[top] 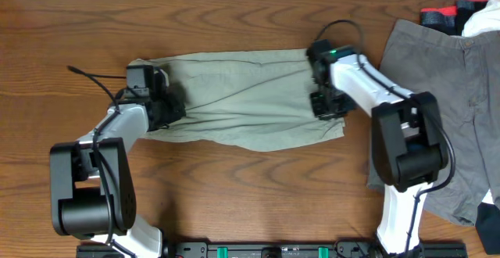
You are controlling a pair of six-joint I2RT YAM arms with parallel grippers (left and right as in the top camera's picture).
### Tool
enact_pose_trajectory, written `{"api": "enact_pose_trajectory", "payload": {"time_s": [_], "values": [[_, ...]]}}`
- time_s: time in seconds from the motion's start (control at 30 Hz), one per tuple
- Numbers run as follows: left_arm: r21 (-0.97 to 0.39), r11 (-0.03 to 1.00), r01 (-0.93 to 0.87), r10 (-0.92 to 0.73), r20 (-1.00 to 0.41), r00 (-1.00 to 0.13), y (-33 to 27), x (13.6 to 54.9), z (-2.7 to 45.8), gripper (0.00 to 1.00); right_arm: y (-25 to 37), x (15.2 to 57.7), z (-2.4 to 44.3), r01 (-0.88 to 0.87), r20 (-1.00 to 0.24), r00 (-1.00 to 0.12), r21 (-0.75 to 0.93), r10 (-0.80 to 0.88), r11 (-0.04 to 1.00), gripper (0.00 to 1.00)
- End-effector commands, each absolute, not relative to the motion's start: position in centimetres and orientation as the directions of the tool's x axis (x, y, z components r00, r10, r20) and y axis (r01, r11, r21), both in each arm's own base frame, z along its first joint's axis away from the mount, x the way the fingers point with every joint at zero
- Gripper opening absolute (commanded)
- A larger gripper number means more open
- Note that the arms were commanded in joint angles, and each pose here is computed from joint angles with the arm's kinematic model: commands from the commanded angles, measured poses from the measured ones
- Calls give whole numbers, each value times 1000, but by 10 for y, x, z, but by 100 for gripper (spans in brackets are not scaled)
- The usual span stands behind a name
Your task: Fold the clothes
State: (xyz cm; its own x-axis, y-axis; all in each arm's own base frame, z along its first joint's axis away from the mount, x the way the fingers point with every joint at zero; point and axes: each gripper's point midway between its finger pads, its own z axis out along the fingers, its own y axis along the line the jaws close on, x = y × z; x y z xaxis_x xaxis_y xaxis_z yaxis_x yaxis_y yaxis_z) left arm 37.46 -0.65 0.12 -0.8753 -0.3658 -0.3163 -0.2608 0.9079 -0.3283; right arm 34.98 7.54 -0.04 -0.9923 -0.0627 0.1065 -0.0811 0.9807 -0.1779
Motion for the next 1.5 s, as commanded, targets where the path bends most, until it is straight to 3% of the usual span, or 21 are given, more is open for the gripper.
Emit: {"api": "enact_pose_trajectory", "payload": {"time_s": [0.0, 0.2, 0.37, 0.57, 0.7, 0.77, 0.93, 1.13, 1.47], "values": [[-240, 903, -356, -421, -337, -842, 34, 372, 0, 6, 44, 349, -5, 26, 104, -993, -264, 56, 964, 13], [-431, 864, -259, -440, -398, -805, 20, 397, 52, 25, 70, 367, 3, 16, 68, -998, -20, 17, 1000, 9], [-556, 825, -101, -428, -498, -755, -7, 415, 116, 32, 106, 397, 42, -93, -121, -990, 120, -79, 988, 9], [-556, 831, 6, -369, -558, -743, -41, 424, 133, 30, 184, 425, 90, -335, -376, -905, 342, -199, 878, 9], [-506, 863, -11, -329, -545, -771, -57, 427, 108, 14, 227, 434, 95, -427, -460, -860, 416, -220, 803, 12], [-499, 867, -6, -309, -527, -792, -67, 428, 93, 9, 243, 436, 86, -444, -470, -852, 420, -229, 792, 15], [-499, 867, -10, -289, -485, -825, -78, 432, 57, 6, 253, 437, 48, -441, -438, -861, 386, -260, 810, 15], [-427, 900, -92, -299, -448, -843, -63, 429, 26, 6, 206, 447, 3, -327, -352, -909, 272, -223, 905, 8], [-164, 960, -228, -279, -459, -844, -10, 416, 7, 6, 108, 463, -7, -129, -294, -953, 159, -78, 979, 11]]}}
